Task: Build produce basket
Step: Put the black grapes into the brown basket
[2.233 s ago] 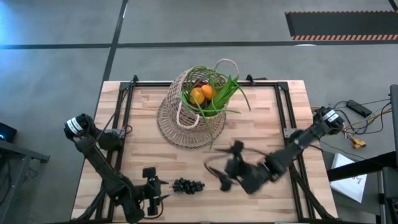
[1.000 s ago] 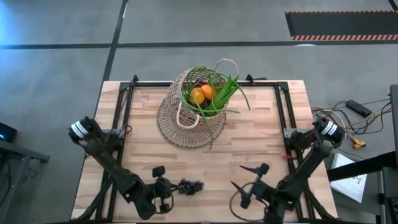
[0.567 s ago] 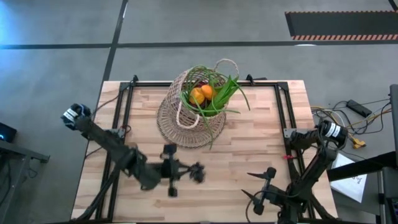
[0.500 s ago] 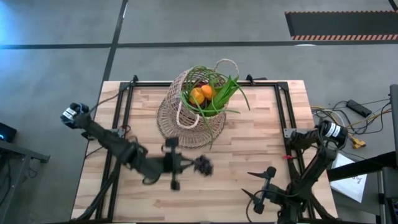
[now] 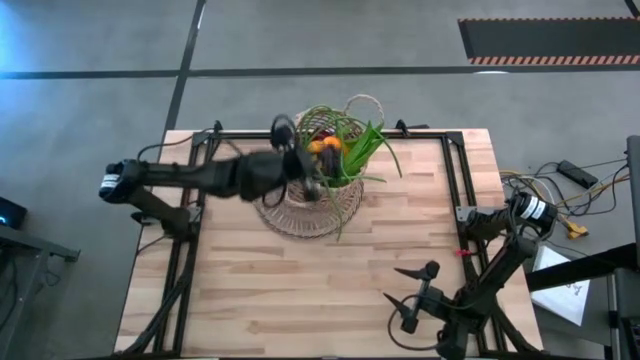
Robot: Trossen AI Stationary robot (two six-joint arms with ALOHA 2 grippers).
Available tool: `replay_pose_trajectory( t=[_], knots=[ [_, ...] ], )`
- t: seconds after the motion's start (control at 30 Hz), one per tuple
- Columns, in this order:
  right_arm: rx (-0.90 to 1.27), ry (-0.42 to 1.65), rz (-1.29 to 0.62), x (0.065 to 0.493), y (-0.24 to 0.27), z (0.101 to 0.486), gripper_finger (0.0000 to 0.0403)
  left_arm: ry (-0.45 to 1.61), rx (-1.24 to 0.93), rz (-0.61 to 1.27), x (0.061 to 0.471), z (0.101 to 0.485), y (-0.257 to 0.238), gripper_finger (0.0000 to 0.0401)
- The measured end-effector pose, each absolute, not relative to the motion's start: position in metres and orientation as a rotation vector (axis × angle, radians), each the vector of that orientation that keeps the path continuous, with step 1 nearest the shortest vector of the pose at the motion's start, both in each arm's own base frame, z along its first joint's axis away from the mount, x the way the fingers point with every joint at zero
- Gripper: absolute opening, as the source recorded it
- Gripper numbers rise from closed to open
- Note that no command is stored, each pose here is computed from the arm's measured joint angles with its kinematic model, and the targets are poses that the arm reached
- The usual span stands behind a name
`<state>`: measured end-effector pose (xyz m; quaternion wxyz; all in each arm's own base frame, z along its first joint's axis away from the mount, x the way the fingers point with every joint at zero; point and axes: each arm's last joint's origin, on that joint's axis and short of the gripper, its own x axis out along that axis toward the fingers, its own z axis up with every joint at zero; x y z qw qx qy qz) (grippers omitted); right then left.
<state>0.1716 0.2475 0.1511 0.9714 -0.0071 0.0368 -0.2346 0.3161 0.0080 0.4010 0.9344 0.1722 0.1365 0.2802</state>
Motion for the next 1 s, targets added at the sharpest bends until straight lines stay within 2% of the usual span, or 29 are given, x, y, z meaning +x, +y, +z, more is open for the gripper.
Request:
replay_pose_trajectory(
  t=[0.13, 0.27, 0.4, 0.67, 0.8, 1.0],
  knots=[
    [-0.012, 0.074, -0.475, 0.172, 0.247, 0.151, 0.0329, 0.297, 0.338, 0.696, 0.314, 0.399, 0.047, 0.0000],
    [0.000, 0.071, -0.474, 0.173, 0.249, 0.150, 0.0329, 0.411, 0.346, 0.746, 0.309, 0.379, 0.069, 0.0000],
    [-0.005, 0.073, -0.474, 0.174, 0.251, 0.142, 0.0329, 0.553, 0.339, 0.724, 0.305, 0.355, 0.071, 0.0000],
    [0.014, 0.068, -0.476, 0.177, 0.256, 0.123, 0.0329, 0.760, 0.216, 0.590, 0.295, 0.332, 0.066, 0.0000],
    [0.029, 0.062, -0.480, 0.177, 0.257, 0.117, 0.0329, 0.772, 0.207, 0.599, 0.294, 0.327, 0.070, 0.0000],
    [0.028, 0.037, -0.499, 0.179, 0.255, 0.117, 0.0329, 0.682, 0.172, 0.618, 0.300, 0.315, 0.082, 0.0000]
  ],
)
